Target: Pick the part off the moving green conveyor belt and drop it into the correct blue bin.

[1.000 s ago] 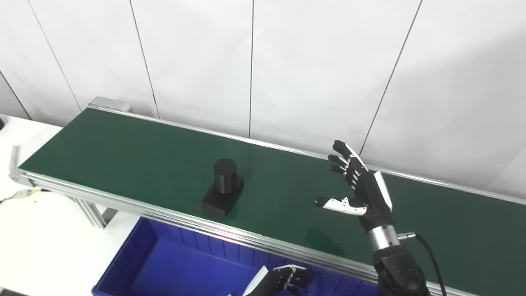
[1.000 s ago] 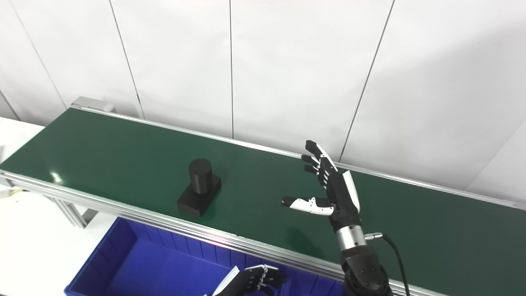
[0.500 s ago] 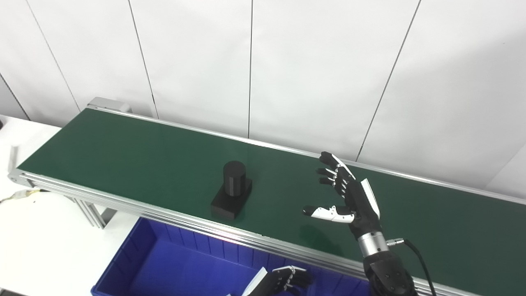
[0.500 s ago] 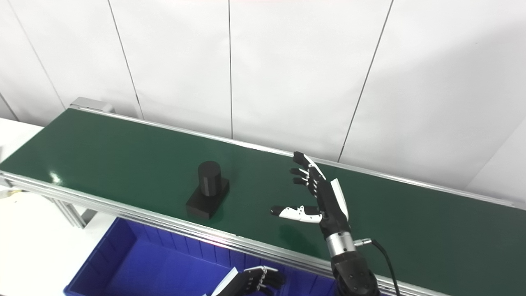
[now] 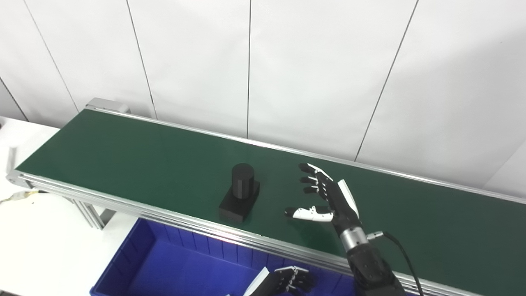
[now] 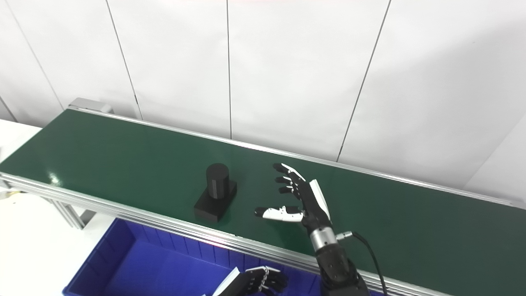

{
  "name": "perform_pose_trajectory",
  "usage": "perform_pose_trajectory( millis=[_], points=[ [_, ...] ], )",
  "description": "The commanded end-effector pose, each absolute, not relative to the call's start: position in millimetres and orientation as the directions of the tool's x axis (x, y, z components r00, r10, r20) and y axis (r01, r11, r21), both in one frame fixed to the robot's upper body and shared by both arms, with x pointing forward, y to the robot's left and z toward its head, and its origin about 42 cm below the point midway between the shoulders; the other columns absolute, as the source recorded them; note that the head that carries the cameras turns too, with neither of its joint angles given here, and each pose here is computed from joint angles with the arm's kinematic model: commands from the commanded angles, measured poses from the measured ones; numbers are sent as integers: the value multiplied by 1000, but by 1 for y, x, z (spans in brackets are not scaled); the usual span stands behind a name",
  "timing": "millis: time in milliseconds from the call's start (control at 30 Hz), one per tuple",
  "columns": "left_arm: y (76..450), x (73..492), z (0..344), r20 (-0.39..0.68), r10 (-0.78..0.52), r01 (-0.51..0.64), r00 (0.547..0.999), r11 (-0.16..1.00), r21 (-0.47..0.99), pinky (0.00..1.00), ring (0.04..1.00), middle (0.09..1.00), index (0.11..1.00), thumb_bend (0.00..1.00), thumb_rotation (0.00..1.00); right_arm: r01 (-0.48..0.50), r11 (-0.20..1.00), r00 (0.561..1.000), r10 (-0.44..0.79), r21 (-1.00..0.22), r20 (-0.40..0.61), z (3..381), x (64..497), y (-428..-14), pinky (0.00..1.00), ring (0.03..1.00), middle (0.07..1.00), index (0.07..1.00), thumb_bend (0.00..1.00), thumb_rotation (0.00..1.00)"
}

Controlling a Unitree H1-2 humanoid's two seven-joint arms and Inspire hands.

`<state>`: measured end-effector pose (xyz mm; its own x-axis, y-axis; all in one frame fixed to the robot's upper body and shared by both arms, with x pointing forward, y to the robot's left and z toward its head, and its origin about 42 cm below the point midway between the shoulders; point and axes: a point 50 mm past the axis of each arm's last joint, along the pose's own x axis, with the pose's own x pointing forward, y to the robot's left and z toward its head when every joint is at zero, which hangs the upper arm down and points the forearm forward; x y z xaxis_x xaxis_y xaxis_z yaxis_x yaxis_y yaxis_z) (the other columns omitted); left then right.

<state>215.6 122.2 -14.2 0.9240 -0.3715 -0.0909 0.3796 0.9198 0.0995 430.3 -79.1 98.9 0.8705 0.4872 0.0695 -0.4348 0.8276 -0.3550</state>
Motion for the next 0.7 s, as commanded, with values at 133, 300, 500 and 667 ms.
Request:
perform_pose_trajectory(
  millis=[133, 300, 500, 667],
  points=[
    [114, 222, 0, -5, -378, 377, 926, 922, 87, 619, 695, 709, 696, 925, 5, -400, 817, 862, 489, -415, 134, 125, 449, -67, 801, 865, 879, 849, 1000, 318],
    [114, 222, 1, -1, -378, 376, 926, 922, 88, 616, 697, 711, 694, 927, 10, -398, 810, 860, 493, -431, 133, 126, 449, -63, 781, 855, 873, 845, 1000, 319],
    [114, 222, 1, -4, -379, 378, 925, 922, 87, 621, 698, 710, 691, 932, 29, -399, 794, 854, 504, -459, 131, 124, 449, -59, 764, 846, 868, 840, 1000, 327],
    [113, 221, 0, -3, -380, 378, 925, 919, 113, 628, 695, 707, 685, 935, 57, -407, 749, 835, 537, -523, 119, 123, 449, -58, 801, 877, 884, 839, 1000, 314]
  ],
)
